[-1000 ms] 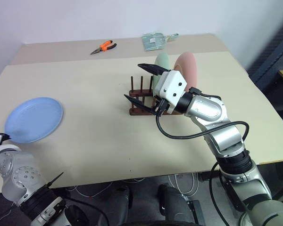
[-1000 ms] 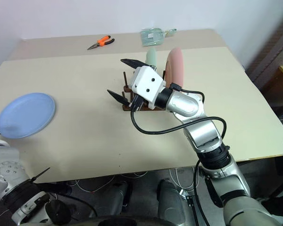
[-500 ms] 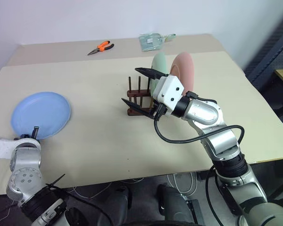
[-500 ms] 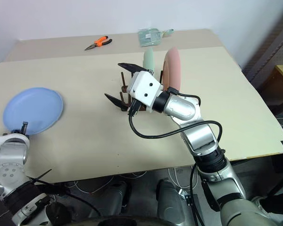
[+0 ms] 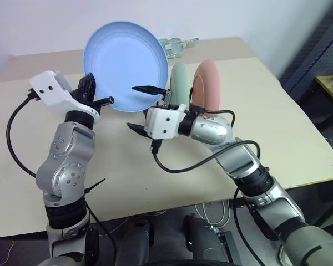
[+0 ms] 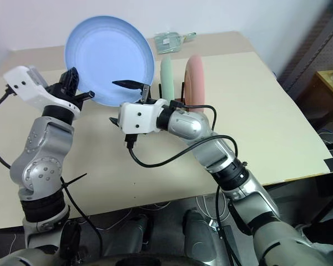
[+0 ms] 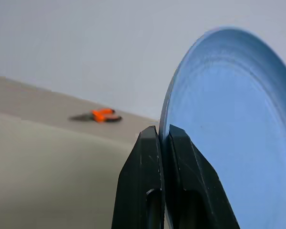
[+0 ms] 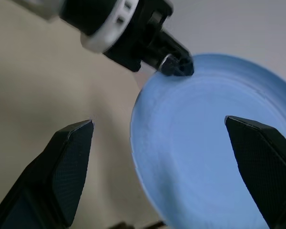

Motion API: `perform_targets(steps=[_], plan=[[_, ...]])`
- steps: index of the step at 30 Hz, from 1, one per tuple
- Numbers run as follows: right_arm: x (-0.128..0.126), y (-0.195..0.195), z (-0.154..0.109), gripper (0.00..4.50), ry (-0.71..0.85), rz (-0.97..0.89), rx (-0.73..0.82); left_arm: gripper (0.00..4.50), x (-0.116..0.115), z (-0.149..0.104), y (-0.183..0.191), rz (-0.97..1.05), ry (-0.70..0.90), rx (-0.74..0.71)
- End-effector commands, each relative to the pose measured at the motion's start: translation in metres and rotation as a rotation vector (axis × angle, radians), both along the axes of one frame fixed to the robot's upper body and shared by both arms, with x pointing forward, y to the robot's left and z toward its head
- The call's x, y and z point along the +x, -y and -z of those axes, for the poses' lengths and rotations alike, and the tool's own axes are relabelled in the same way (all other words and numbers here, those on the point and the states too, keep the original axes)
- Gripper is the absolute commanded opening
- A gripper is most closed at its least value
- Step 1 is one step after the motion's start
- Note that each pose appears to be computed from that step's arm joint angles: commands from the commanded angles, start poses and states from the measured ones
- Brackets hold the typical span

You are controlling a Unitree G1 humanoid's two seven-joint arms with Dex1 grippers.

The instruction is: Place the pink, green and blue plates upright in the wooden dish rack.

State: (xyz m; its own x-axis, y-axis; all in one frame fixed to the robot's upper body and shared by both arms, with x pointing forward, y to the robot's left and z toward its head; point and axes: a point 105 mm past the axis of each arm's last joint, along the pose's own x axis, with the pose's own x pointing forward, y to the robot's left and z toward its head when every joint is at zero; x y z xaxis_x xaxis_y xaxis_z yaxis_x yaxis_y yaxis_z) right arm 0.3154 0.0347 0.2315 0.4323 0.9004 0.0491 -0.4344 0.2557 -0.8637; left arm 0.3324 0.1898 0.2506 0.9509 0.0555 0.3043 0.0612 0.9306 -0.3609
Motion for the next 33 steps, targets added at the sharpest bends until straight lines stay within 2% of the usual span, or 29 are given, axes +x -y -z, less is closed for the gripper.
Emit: perform_targets(steps=[1, 5, 8, 14, 17, 18, 19, 20, 23, 25, 26, 28, 29, 31, 33], plan=[[0.004, -0.011, -0.006, 3.69, 0.104, 0.024, -0.022, 0.00, -0.012, -0.021, 0.007, 0.017, 0.083, 0.014], [0.011, -0.012, -0.001, 1.75, 0.110, 0.055, -0.033, 0.00, -0.014, -0.017, 0.008, 0.033, 0.069, 0.020], [0.013, -0.013, 0.002, 0.12, 0.116, 0.062, -0.040, 0.00, -0.016, -0.012, 0.006, 0.046, 0.055, 0.020], [0.012, -0.014, 0.009, 0.04, 0.148, 0.052, -0.074, 0.00, -0.019, -0.011, 0.001, 0.073, 0.065, -0.021], [0.011, -0.014, 0.008, 0.00, 0.174, 0.047, -0.078, 1.02, -0.019, -0.023, -0.023, -0.005, 0.123, -0.129], [0.011, -0.014, 0.007, 0.00, 0.182, 0.046, -0.080, 1.46, -0.021, -0.030, -0.036, -0.050, 0.157, -0.175], [0.011, -0.015, 0.007, 0.00, 0.186, 0.046, -0.081, 2.08, -0.022, -0.034, -0.045, -0.078, 0.180, -0.203], [0.011, -0.014, 0.007, 0.00, 0.191, 0.044, -0.086, 2.44, -0.025, -0.039, -0.061, -0.136, 0.212, -0.243], [0.011, -0.014, 0.008, 0.00, 0.198, 0.033, -0.092, 2.44, -0.032, -0.045, -0.097, -0.273, 0.258, -0.281], [0.007, -0.014, 0.007, 0.00, 0.208, 0.012, -0.078, 2.44, -0.042, -0.040, -0.133, -0.431, 0.240, -0.188], [0.003, -0.015, -0.002, 0.00, 0.196, -0.006, -0.011, 2.44, -0.045, -0.023, -0.152, -0.520, 0.163, -0.097], [-0.004, -0.016, -0.016, 0.00, 0.170, -0.034, 0.093, 2.44, -0.048, 0.001, -0.167, -0.584, 0.053, 0.050], [-0.010, -0.015, -0.030, 0.00, 0.111, -0.071, 0.199, 2.44, -0.043, 0.021, -0.159, -0.540, -0.032, 0.204], [-0.022, -0.009, -0.052, 0.00, -0.024, -0.164, 0.387, 2.44, -0.038, 0.056, -0.137, -0.416, -0.144, 0.393], [-0.029, 0.001, -0.067, 0.00, -0.202, -0.265, 0.561, 2.44, -0.037, 0.085, -0.110, -0.288, -0.203, 0.440]])
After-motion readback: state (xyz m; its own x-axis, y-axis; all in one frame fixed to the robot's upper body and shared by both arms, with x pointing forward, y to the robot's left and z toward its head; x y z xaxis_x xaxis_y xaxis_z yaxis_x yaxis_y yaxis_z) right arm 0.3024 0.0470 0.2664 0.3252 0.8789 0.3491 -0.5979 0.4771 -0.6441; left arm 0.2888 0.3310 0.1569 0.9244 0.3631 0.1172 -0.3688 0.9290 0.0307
